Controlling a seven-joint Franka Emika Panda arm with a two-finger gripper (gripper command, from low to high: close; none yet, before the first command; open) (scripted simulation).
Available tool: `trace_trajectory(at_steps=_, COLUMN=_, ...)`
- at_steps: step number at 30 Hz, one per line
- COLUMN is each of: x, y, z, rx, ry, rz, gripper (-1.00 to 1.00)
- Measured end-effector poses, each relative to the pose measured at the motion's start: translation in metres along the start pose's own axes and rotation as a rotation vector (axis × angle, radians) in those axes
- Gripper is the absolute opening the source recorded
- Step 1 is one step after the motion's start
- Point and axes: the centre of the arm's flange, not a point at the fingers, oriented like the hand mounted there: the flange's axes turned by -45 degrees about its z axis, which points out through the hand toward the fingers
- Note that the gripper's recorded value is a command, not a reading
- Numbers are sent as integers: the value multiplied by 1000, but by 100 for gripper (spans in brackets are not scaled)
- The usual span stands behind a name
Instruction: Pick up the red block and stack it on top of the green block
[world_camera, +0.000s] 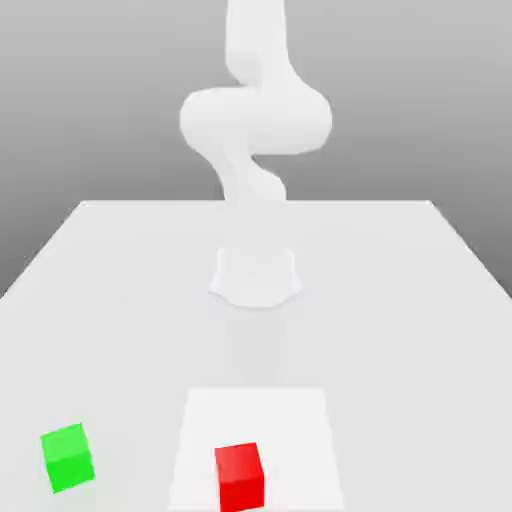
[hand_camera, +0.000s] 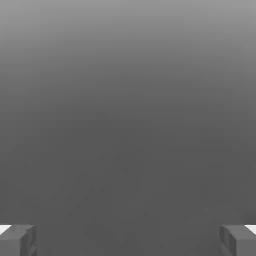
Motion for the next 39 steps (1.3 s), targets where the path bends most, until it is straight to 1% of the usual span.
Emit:
trace_trajectory(at_steps=5, x=-13, y=5, z=102, rx=27, ry=-149, rz=-32, gripper=0)
trace_trajectory(at_steps=11, x=-53, y=9, z=213, rx=49, ry=-320, rz=-71, gripper=0)
trace_trajectory(at_steps=18, x=-131, y=14, z=324, rx=60, ry=-520, rz=-120, gripper=0)
trace_trajectory(at_steps=24, x=-217, y=21, z=398, rx=57, ry=-691, rz=-167, gripper=0)
trace_trajectory(at_steps=26, x=-240, y=22, z=418, rx=56, ry=-717, rz=-176, gripper=0)
trace_trajectory(at_steps=29, x=-267, y=23, z=447, rx=55, ry=-725, rz=-178, gripper=0)
trace_trajectory(at_steps=30, x=-275, y=23, z=455, rx=55, ry=-726, rz=-178, gripper=-100)
trace_trajectory(at_steps=36, x=-279, y=23, z=459, rx=56, ry=-727, rz=-178, gripper=-100)
trace_trajectory(at_steps=39, x=-263, y=23, z=442, rx=55, ry=-726, rz=-179, gripper=-100)
